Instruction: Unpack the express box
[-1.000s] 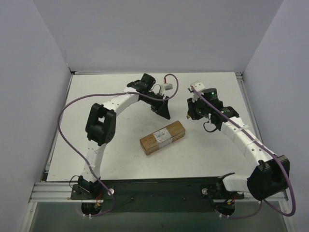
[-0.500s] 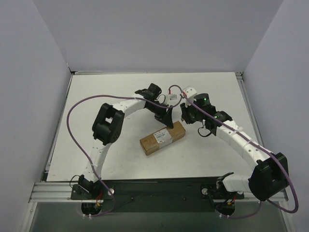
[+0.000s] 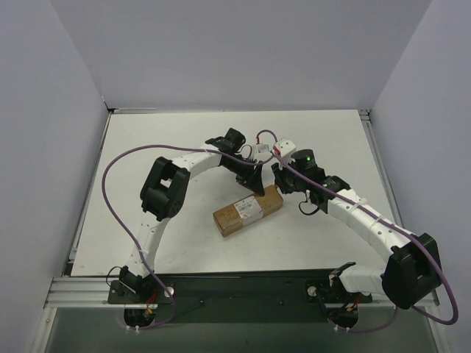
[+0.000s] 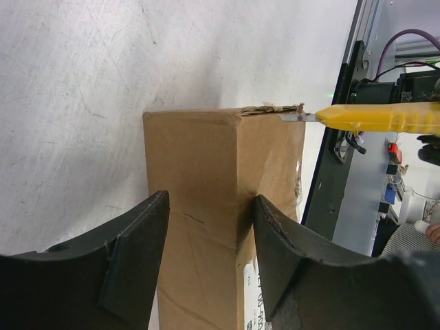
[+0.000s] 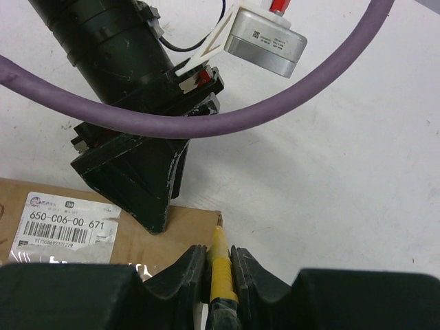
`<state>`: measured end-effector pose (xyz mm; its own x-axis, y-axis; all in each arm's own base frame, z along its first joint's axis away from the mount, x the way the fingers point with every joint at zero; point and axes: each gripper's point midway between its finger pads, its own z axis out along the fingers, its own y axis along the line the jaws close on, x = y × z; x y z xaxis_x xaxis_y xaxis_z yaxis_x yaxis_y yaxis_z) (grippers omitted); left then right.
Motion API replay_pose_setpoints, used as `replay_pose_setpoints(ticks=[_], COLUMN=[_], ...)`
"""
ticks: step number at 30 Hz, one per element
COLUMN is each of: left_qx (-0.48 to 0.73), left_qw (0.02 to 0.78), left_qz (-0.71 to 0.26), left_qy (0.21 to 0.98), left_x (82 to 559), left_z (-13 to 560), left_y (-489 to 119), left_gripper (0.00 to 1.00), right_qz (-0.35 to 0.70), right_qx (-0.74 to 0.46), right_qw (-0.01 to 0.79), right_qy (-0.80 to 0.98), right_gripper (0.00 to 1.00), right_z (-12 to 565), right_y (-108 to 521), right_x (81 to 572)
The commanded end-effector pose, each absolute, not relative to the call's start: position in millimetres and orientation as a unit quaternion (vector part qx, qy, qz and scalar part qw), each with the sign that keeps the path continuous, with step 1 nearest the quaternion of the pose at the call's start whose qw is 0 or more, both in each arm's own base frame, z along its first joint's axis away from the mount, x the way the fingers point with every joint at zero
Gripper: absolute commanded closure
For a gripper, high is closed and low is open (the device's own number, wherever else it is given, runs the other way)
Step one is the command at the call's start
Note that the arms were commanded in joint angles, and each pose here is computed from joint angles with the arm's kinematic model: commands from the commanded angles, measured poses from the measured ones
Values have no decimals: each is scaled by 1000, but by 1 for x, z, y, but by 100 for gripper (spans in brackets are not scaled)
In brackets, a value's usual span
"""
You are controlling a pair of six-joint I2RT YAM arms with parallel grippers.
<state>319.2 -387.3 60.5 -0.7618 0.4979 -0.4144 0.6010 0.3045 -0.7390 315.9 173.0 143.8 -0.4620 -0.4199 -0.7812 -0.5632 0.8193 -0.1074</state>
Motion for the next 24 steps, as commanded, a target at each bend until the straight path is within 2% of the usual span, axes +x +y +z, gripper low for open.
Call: replay_pose_setpoints(ticks=[1,24], left_qx=[347,343], left_qw=[45,39], left_qz=[-439,-441], left_qy=[828,828], left_x=[314,312], left_z=[29,25], left_y=[-378,-379], left_gripper=[40,41], right_qz=[77,85], right_qx=[-294,-303], right_qw=[477,462], right_qy=[824,829], right_gripper=[100,100], right_z=[164,148], right_y=[178,185], right_x=[327,331])
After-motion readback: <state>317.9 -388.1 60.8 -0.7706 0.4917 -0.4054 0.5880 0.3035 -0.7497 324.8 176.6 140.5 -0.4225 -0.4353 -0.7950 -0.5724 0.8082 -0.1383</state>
